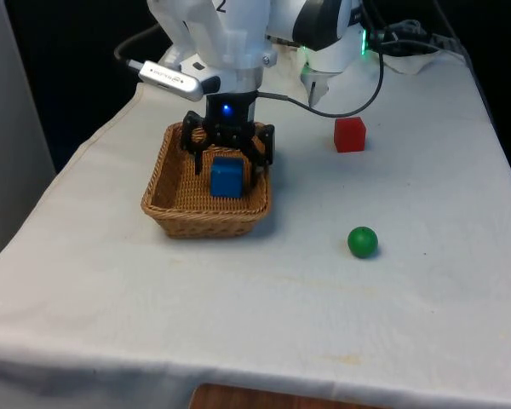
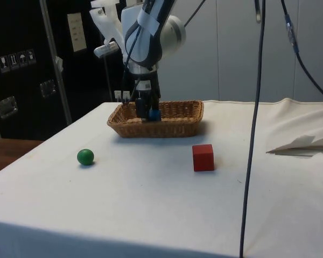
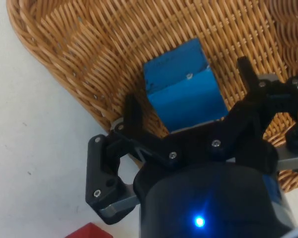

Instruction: Place all non-red objects into the basket.

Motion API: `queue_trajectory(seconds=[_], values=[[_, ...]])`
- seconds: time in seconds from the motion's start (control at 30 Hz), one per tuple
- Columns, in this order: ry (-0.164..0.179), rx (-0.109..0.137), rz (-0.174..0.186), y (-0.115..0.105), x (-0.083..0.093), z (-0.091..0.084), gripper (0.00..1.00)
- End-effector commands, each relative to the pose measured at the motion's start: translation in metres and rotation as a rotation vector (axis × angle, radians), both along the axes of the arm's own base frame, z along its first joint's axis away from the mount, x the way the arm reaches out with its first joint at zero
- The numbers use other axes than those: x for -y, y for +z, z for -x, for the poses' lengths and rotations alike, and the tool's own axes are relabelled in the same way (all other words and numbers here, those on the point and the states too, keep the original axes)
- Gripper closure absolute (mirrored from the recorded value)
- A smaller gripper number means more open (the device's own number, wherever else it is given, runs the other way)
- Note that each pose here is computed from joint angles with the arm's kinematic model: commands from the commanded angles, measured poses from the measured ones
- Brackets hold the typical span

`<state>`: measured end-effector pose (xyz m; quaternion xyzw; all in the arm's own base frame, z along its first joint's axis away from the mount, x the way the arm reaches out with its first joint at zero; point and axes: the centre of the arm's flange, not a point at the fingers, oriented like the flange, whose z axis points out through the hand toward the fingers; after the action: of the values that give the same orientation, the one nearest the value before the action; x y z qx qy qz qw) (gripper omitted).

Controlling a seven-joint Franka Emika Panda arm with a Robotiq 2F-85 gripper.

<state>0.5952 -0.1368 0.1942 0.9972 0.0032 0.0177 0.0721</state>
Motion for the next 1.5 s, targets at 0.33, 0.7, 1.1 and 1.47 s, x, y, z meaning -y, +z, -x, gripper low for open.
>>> queue_trajectory(seconds=[0.33,0.7,1.1,1.47], values=[[-0.004,0.002,-0.001,0.014,0.001,0.001,0.0],[-0.008,-0.004,-0.02,0.05,0.003,0.0,0.0],[-0.017,0.001,-0.048,0.062,-0.01,-0.001,0.0],[-0.015,0.011,-0.063,0.074,-0.038,-0.007,0.0]])
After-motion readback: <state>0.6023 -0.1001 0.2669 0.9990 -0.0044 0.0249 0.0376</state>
